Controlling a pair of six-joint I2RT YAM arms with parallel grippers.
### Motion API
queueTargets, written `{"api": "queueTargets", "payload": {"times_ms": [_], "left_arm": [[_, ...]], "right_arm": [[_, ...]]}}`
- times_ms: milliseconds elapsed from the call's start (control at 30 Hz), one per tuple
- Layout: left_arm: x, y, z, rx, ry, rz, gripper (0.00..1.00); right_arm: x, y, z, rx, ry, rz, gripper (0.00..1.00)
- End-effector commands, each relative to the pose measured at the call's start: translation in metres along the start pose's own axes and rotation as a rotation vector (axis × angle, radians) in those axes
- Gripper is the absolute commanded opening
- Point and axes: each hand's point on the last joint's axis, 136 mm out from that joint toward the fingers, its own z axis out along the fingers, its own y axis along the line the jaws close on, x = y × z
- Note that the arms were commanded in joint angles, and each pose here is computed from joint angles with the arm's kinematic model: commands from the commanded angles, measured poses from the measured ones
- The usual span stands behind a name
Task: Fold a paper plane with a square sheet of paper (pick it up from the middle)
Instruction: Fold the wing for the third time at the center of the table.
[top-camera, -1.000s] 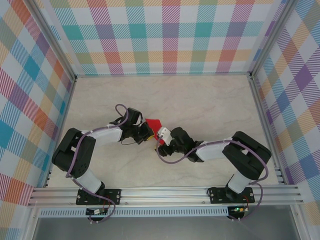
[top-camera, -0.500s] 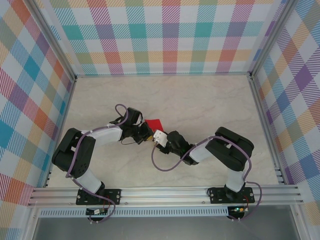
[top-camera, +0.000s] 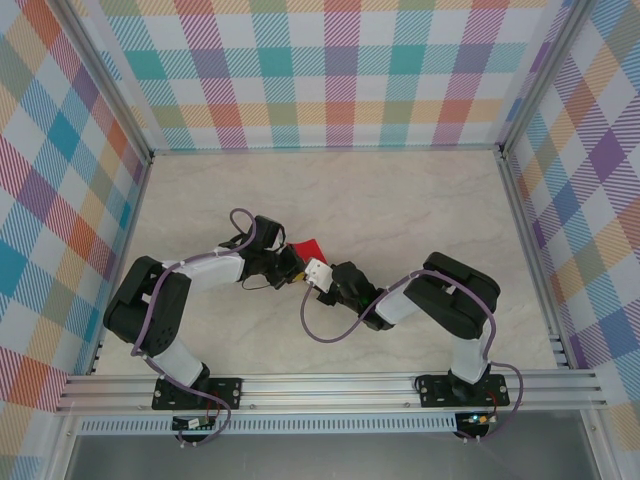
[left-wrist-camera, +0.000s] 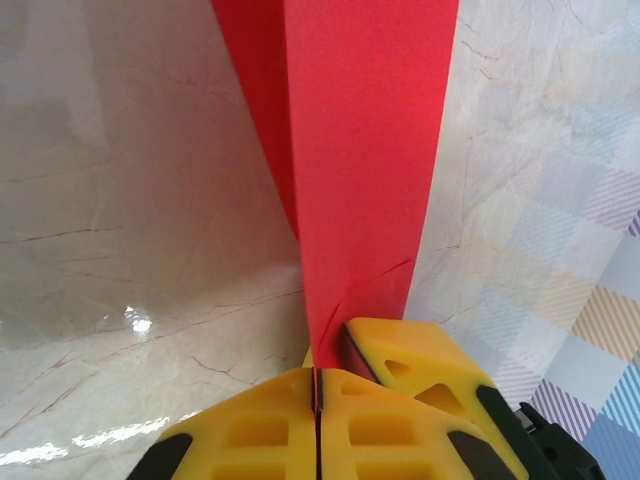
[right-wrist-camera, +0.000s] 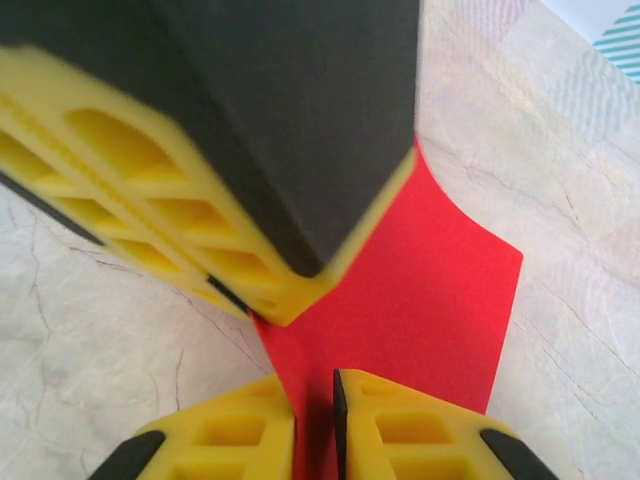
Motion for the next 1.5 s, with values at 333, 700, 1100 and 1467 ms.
{"api": "queueTargets", "payload": {"times_ms": [333, 700, 1100, 1467], "left_arm": [[-0.033, -0.016, -0.057, -0.012, -0.166, 0.072, 0.59], [-0.026, -0.011, -0.058, 0.077, -0.190, 0.128, 0.64], [-0.007, -0.014, -0.039, 0.182, -0.120, 0.175, 0.48], [-0.008, -0.022, -0.018, 0.196, -0.092, 0.207, 0.40]], "right_arm": [[-0.003, 0.008, -0.005, -0.068, -0.032, 0.233, 0.07], [0.001, -0.001, -0.010, -0.165, -0.027, 0.570, 0.12], [0.008, -0.008, -0.013, -0.236, 0.006, 0.811, 0.11], [0.004, -0.011, -0.016, -0.323, 0.035, 0.945, 0.08]]}}
